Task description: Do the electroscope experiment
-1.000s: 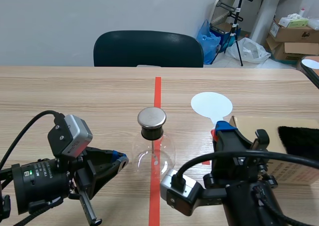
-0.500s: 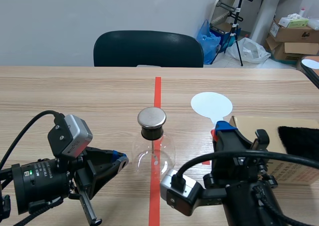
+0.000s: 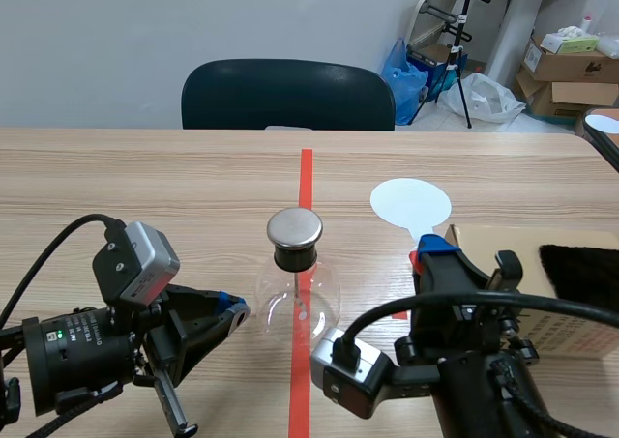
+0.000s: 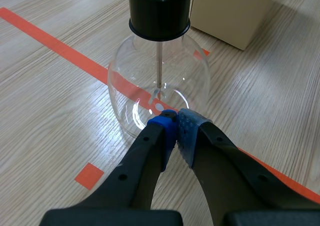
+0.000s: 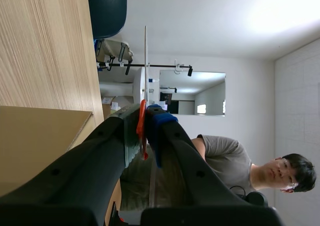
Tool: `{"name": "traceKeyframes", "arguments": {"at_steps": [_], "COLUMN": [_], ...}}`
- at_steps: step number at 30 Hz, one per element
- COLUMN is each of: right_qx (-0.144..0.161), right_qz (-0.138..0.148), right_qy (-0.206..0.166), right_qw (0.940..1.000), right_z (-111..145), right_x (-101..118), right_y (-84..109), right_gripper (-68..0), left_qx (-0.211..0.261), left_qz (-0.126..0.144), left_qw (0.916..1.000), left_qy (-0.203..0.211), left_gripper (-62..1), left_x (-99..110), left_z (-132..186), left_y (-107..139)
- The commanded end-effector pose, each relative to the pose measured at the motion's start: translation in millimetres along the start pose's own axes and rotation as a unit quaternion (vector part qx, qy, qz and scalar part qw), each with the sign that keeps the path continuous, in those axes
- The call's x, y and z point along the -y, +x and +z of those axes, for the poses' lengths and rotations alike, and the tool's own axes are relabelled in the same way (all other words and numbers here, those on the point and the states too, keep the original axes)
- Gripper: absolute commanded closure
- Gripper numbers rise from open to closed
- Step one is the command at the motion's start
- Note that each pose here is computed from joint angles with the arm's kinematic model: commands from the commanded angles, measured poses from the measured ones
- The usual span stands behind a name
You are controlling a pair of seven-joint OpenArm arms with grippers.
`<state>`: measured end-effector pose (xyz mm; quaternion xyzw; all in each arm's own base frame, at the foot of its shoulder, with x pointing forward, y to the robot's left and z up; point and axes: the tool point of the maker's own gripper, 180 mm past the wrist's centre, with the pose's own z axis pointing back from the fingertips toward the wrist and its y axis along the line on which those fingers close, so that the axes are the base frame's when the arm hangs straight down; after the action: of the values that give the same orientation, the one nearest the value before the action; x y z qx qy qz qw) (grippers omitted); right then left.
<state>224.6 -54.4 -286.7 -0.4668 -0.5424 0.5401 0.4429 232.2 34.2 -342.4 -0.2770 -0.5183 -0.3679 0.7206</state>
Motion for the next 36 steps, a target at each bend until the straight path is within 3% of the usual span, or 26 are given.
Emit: {"name": "traceKeyframes", "arguments": {"at_steps": [1,13,17,25,36], "right_qx": [-0.004,-0.001,0.012,0.079,0.171], "right_qz": [-0.002,-0.002,-0.002,-0.001,0.001], "right_qy": [-0.014,-0.014,-0.014,-0.014,-0.014], "right_qw": [0.9999,0.9999,0.9998,0.9968,0.9851], "right_z": [-4,-4,-4,-2,7], "right_x": [6,6,6,6,6], "right_y": [-3.2,-2.1,2.7,26.7,59.1], "right_gripper": [-1.0,-1.0,-1.0,-1.0,-1.0], "left_qx": [0.017,0.017,0.015,0.014,0.014], "left_qz": [0.001,0.001,0.001,0.001,0.001], "left_qw": [0.9998,0.9998,0.9999,0.9999,0.9999], "left_qy": [0.002,0.002,0.002,0.002,0.002], "left_gripper": [-2.7,-2.7,-2.7,-2.7,-2.7], "left_x": [0,0,0,0,0], "left_z": [-1,-1,-1,-1,-1], "left_y": [10,10,9,8,8]}}
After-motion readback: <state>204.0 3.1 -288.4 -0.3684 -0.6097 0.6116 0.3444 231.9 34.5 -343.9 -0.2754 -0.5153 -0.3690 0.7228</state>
